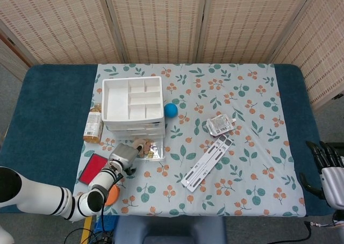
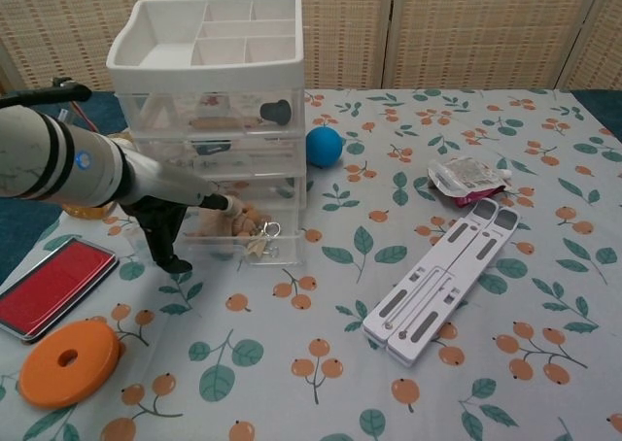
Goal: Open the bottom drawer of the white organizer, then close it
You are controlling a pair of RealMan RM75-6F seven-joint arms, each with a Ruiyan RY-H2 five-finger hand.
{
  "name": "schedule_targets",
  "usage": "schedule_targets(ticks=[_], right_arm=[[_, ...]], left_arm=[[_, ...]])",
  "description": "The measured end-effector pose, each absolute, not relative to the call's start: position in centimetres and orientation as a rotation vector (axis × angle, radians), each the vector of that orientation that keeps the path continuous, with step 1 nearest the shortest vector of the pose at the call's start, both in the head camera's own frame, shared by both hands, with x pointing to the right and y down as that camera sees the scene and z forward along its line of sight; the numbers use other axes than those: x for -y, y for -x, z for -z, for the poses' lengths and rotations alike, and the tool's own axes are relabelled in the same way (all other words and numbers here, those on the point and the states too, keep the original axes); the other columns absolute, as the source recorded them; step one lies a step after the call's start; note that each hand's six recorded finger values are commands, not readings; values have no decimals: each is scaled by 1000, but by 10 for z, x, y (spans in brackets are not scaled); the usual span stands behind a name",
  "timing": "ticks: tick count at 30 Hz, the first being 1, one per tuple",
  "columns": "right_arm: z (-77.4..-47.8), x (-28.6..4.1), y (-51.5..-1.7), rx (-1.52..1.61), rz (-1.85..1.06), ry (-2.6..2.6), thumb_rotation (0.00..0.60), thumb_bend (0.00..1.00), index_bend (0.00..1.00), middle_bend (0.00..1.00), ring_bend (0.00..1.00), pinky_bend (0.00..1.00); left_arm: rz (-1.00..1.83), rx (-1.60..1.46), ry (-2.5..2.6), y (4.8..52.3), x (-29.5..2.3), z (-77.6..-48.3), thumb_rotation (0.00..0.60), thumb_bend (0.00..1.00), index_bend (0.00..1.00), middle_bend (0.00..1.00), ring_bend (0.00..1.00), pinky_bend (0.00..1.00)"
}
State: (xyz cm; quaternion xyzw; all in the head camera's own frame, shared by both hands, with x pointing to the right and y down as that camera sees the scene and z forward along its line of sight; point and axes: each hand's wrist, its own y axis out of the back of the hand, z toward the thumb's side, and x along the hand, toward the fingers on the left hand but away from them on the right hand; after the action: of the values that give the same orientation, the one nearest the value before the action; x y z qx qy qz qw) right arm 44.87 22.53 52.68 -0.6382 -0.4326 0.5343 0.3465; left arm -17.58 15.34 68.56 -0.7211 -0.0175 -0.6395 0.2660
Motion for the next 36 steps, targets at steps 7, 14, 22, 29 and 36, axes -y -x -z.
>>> schedule_targets(ticks=[7, 14, 22, 29, 36], right_arm=[[-526, -226, -450, 1126, -1385, 1655, 600, 424, 0, 102, 0, 23], [-524, -227, -450, 1128, -1382, 1652, 600, 424, 0, 102, 0, 23], [-523, -229, -452, 1133, -1386, 1648, 600, 424, 0, 102, 0, 23], [-523, -229, -451, 1132, -1386, 1646, 600, 424, 0, 102, 0, 24], [-523, -229, -450, 1129, -1390, 1647, 600, 424, 0, 102, 0, 24]], left_arm=[[1704, 33, 1960, 177, -153, -675, 600, 358, 28, 946, 1000, 1000], [1564, -48, 1908, 171, -138, -665, 600, 358, 141, 946, 1000, 1000], [1353, -97, 1745, 173, -121, -665, 600, 356, 254, 952, 1000, 1000], [1278, -118, 1589, 182, -116, -679, 600, 354, 271, 955, 1000, 1000], [1204, -73, 1544, 184, -125, -689, 600, 321, 284, 956, 1000, 1000]])
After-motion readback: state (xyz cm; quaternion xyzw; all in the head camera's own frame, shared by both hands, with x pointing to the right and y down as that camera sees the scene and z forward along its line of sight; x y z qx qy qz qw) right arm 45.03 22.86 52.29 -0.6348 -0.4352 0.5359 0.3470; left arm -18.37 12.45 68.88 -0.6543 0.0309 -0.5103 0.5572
